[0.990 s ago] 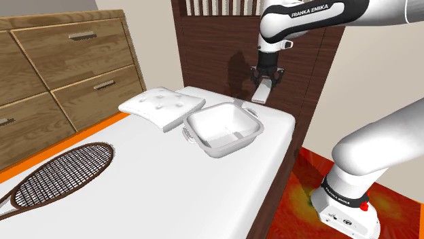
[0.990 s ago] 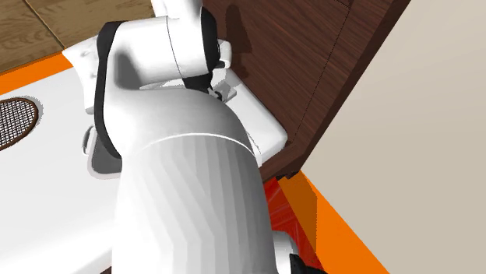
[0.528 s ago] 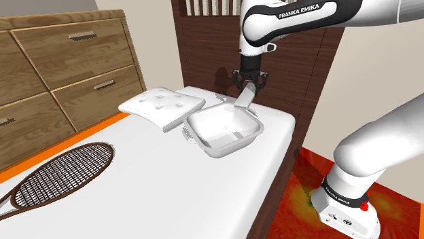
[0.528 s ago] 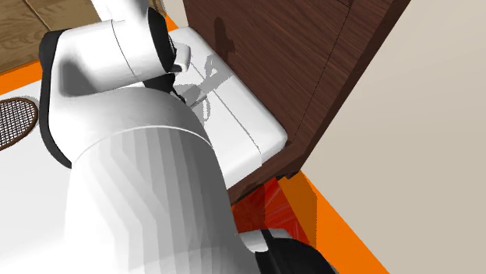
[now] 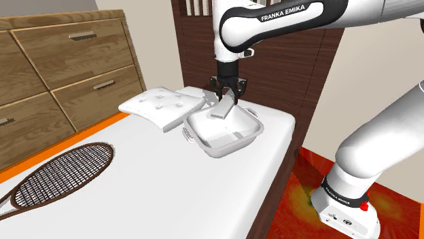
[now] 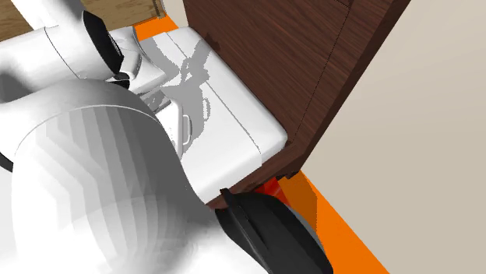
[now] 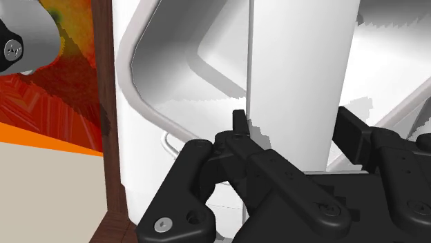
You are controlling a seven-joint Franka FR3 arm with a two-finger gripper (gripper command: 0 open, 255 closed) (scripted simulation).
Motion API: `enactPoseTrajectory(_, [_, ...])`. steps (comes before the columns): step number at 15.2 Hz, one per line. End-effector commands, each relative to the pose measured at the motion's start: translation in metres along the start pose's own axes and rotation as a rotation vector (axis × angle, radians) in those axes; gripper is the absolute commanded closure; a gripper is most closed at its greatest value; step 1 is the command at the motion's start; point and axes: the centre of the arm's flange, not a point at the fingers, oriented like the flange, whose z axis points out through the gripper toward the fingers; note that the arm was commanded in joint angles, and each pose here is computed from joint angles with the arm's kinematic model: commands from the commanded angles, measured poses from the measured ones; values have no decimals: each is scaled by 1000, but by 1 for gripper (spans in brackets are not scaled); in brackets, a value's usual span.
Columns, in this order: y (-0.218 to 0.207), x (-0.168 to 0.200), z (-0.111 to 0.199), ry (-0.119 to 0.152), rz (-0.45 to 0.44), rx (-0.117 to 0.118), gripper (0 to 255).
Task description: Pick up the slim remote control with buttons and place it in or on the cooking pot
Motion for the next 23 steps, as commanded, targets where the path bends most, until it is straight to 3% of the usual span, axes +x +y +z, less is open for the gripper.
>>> enactPoseTrajectory(1, [-17, -21, -2, -1, 2, 1, 255])
enactPoseTrajectory(15, [-18, -22, 71, -1, 2, 1, 255])
enactPoseTrajectory(23, [-18, -22, 73, -1, 2, 1, 255])
